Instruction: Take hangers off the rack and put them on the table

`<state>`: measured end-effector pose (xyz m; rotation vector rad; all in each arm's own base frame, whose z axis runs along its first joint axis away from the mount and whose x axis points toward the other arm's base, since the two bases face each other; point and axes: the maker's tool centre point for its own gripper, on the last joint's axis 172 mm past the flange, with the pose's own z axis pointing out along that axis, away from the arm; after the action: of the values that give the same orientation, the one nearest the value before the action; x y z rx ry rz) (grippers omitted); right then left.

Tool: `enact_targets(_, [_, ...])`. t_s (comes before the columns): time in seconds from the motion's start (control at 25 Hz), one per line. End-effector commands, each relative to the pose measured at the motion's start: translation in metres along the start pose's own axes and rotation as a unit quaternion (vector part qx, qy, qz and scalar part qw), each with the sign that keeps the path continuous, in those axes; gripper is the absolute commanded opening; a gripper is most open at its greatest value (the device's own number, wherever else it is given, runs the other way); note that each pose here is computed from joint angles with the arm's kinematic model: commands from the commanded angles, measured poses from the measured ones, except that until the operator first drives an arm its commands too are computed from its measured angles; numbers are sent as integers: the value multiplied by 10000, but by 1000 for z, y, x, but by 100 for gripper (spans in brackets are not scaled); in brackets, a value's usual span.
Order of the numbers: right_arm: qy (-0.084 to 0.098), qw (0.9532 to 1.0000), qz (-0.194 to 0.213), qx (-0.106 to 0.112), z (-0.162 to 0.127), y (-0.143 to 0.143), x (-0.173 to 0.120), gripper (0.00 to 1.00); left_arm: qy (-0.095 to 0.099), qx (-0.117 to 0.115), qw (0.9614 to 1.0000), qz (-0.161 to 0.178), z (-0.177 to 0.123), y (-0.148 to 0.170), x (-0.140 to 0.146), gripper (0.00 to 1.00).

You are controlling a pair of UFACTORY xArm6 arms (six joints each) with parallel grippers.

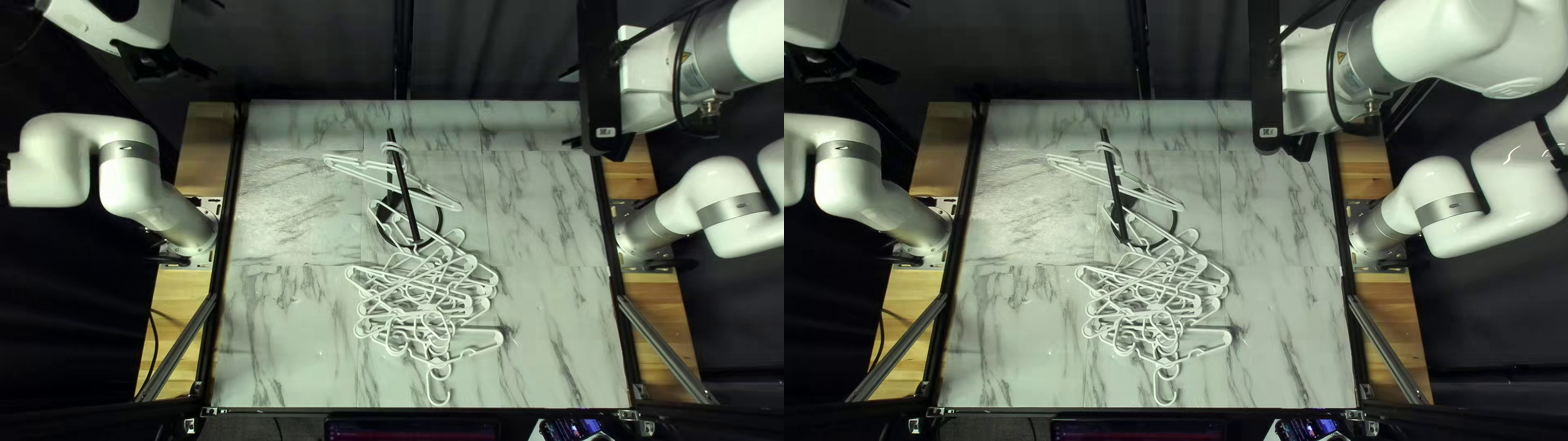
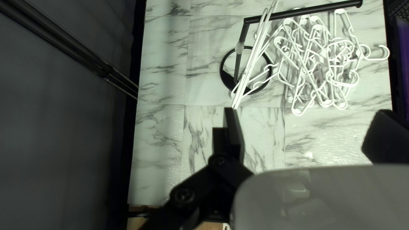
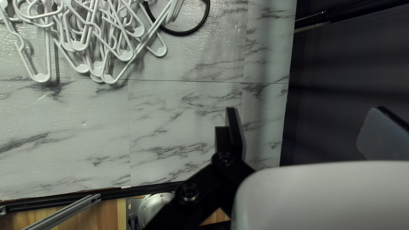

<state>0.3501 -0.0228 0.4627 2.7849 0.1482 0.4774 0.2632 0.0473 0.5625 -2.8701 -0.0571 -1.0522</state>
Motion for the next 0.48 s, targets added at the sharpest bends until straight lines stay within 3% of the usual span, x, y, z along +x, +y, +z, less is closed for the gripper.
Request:
enact_targets(0.04, [0, 10000, 0, 0, 0, 0, 0, 100, -68, 345, 9993, -93, 5, 4, -1, 100])
enact_targets(0.48, [0, 10000, 0, 0, 0, 0, 0, 100, -83, 447, 9989, -124, 15, 4, 0, 100])
